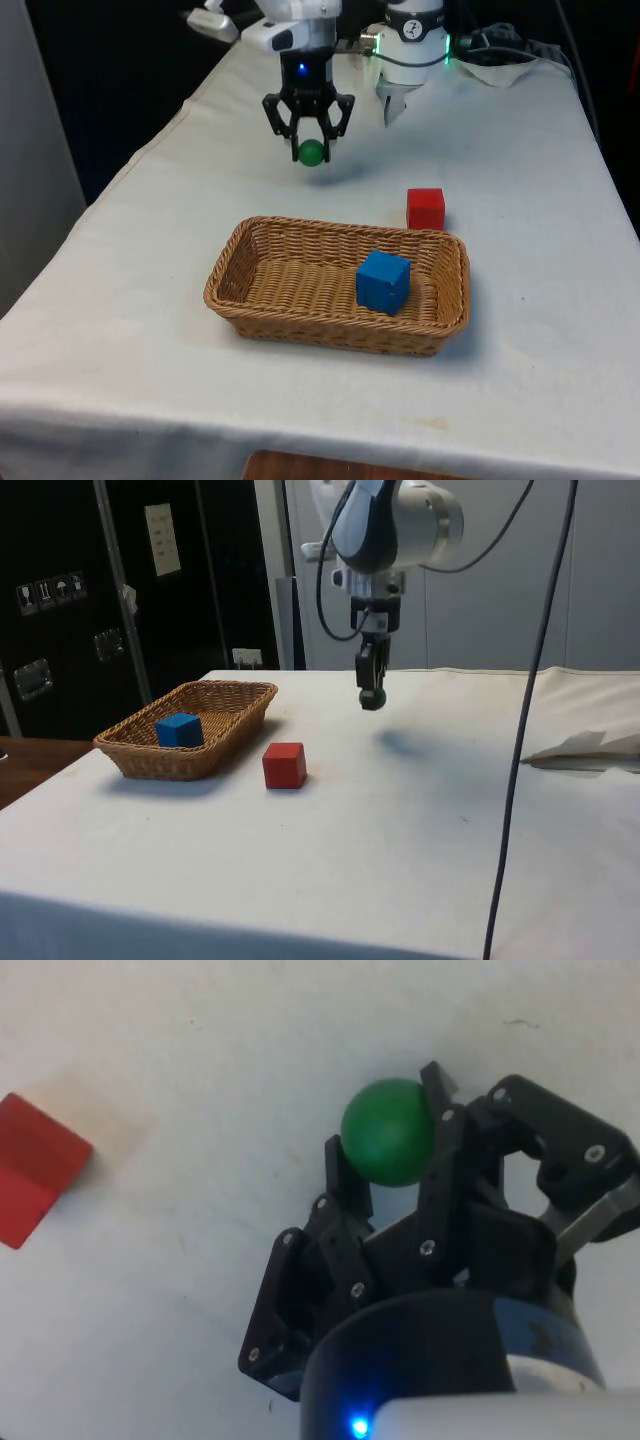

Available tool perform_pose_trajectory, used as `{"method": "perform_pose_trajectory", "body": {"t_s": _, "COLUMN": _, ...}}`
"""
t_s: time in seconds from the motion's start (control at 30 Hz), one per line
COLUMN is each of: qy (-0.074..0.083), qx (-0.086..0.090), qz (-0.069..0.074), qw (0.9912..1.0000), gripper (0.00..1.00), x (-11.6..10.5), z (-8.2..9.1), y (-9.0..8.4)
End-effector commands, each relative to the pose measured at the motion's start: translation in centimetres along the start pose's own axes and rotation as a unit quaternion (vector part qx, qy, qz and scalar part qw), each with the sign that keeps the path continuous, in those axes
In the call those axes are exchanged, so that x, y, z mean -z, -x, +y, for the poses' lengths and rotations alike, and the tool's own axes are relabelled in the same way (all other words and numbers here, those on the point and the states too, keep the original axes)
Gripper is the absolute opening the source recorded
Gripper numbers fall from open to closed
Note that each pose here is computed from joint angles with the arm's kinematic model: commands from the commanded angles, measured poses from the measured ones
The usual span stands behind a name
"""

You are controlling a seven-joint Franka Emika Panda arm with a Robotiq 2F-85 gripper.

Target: Place all non-red objects into the basket.

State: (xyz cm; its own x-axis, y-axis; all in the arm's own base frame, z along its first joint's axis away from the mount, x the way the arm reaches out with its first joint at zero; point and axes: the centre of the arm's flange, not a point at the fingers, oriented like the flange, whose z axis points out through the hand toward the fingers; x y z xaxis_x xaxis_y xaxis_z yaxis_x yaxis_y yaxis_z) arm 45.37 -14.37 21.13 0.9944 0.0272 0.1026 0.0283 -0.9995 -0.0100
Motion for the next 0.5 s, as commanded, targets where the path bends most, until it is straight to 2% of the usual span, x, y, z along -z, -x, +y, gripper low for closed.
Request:
{"method": "perform_pose_trajectory", "body": {"t_s": 0.0, "qy": 0.005, "qx": -0.003, "qz": -0.005, "qw": 0.99997, "gripper": 0.00, "x": 0.2, "z": 0.3, "y": 0.1}}
{"method": "perform_pose_trajectory", "body": {"t_s": 0.07, "qy": -0.001, "qx": -0.002, "qz": 0.004, "qw": 0.99999, "gripper": 0.00, "x": 0.5, "z": 0.1, "y": -0.1}}
{"method": "perform_pose_trajectory", "body": {"t_s": 0.1, "qy": 0.004, "qx": -0.004, "qz": -0.001, "qw": 0.99998, "gripper": 0.00, "x": 0.6, "z": 0.3, "y": -0.1}}
{"method": "perform_pose_trajectory", "body": {"t_s": 0.37, "qy": 0.005, "qx": -0.004, "qz": 0.013, "qw": 0.99989, "gripper": 0.00, "x": 2.6, "z": 0.1, "y": -2.1}}
{"method": "perform_pose_trajectory", "body": {"t_s": 0.4, "qy": 0.000, "qx": -0.003, "qz": 0.021, "qw": 0.99978, "gripper": 0.00, "x": 2.5, "z": -0.2, "y": -1.7}}
{"method": "perform_pose_trajectory", "body": {"t_s": 0.43, "qy": 0.005, "qx": -0.003, "qz": 0.014, "qw": 0.99988, "gripper": 0.00, "x": 2.8, "z": 0.0, "y": -2.4}}
{"method": "perform_pose_trajectory", "body": {"t_s": 0.47, "qy": 0.004, "qx": -0.003, "qz": 0.016, "qw": 0.99986, "gripper": 0.00, "x": 3.3, "z": -0.2, "y": -3.1}}
